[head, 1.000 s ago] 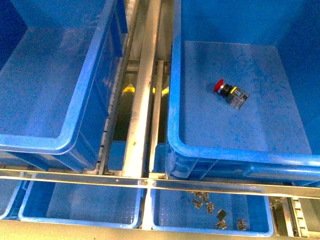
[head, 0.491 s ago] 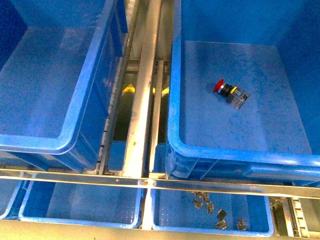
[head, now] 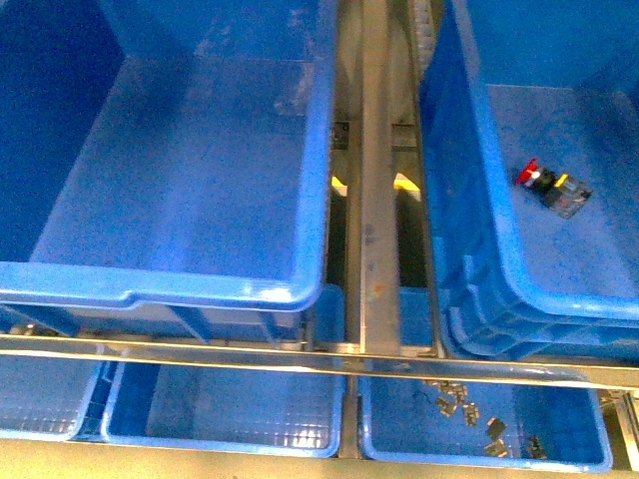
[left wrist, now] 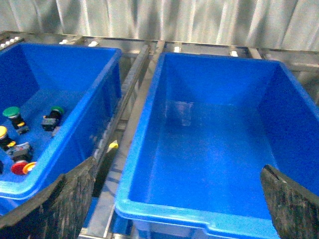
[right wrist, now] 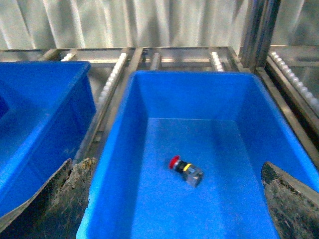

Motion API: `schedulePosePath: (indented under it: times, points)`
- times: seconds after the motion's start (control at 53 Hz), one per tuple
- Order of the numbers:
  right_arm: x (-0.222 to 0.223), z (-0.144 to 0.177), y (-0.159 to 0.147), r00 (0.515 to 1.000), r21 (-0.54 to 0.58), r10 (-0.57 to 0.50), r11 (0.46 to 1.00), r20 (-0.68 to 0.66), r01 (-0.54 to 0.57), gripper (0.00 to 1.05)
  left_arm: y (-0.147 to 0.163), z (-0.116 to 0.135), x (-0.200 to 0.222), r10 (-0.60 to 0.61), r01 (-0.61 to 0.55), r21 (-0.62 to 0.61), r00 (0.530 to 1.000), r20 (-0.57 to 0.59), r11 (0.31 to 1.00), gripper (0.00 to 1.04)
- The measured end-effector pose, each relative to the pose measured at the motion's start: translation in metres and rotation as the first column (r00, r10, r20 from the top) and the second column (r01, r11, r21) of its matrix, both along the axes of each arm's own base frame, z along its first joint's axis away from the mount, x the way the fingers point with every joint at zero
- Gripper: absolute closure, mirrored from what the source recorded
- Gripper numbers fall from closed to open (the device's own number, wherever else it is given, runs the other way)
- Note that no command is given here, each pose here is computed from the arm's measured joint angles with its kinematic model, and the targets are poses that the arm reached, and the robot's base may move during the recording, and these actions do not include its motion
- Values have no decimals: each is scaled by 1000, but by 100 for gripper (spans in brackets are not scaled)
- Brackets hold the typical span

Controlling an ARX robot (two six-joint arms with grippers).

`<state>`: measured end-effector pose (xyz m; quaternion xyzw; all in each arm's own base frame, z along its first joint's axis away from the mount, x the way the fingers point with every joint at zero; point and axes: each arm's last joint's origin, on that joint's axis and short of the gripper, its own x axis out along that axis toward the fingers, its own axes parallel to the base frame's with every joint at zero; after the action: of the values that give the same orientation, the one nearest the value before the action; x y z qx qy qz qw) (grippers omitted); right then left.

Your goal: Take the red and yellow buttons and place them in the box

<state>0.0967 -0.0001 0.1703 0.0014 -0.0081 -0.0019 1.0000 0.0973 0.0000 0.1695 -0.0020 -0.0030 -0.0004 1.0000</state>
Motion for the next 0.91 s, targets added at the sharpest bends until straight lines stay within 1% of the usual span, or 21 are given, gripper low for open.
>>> schedulePosePath:
  times: [0.906]
  points:
    - [0,0,0,1000,-1,13,1000,0,-13,6,0,0,0,7,-7,0,1000,0,1000,8]
